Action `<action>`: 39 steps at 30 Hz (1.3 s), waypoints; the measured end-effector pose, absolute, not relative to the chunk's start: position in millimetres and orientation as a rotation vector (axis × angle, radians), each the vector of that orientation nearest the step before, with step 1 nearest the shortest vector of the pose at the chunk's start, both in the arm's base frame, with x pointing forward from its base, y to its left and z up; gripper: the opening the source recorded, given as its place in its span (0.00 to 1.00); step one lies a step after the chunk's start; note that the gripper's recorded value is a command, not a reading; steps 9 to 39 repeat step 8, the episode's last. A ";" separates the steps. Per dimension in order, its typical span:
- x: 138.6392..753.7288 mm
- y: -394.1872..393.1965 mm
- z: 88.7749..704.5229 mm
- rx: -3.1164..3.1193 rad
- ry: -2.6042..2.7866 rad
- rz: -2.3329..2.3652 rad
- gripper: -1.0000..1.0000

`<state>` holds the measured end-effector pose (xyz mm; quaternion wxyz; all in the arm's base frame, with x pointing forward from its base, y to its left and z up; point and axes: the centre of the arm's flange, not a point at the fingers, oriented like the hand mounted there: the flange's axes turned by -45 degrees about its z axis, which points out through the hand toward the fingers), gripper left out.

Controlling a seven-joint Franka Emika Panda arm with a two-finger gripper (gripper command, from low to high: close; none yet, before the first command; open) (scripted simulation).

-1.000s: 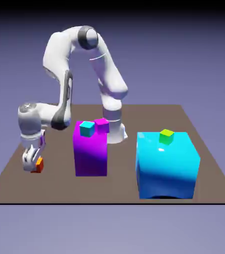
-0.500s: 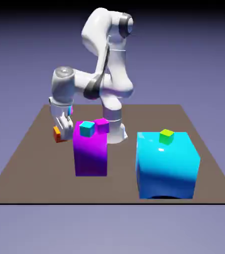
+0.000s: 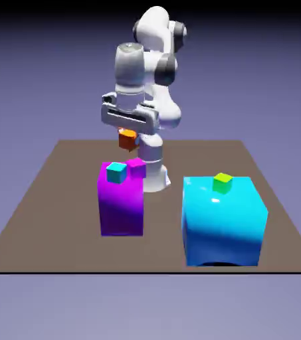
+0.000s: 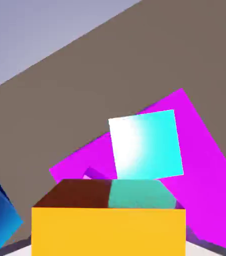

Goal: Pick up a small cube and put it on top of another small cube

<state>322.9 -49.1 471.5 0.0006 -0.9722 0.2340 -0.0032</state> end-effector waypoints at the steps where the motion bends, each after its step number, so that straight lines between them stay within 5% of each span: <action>1: 324.3 -49.3 456.5 -3.053 0.735 -0.010 0.00; 4: 324.2 -49.4 412.0 -3.053 0.735 -0.010 0.00; 5: 323.2 -49.3 401.5 -3.053 0.735 -0.010 1.00; 39: 324.4 -49.6 416.0 -3.056 0.735 -0.010 1.00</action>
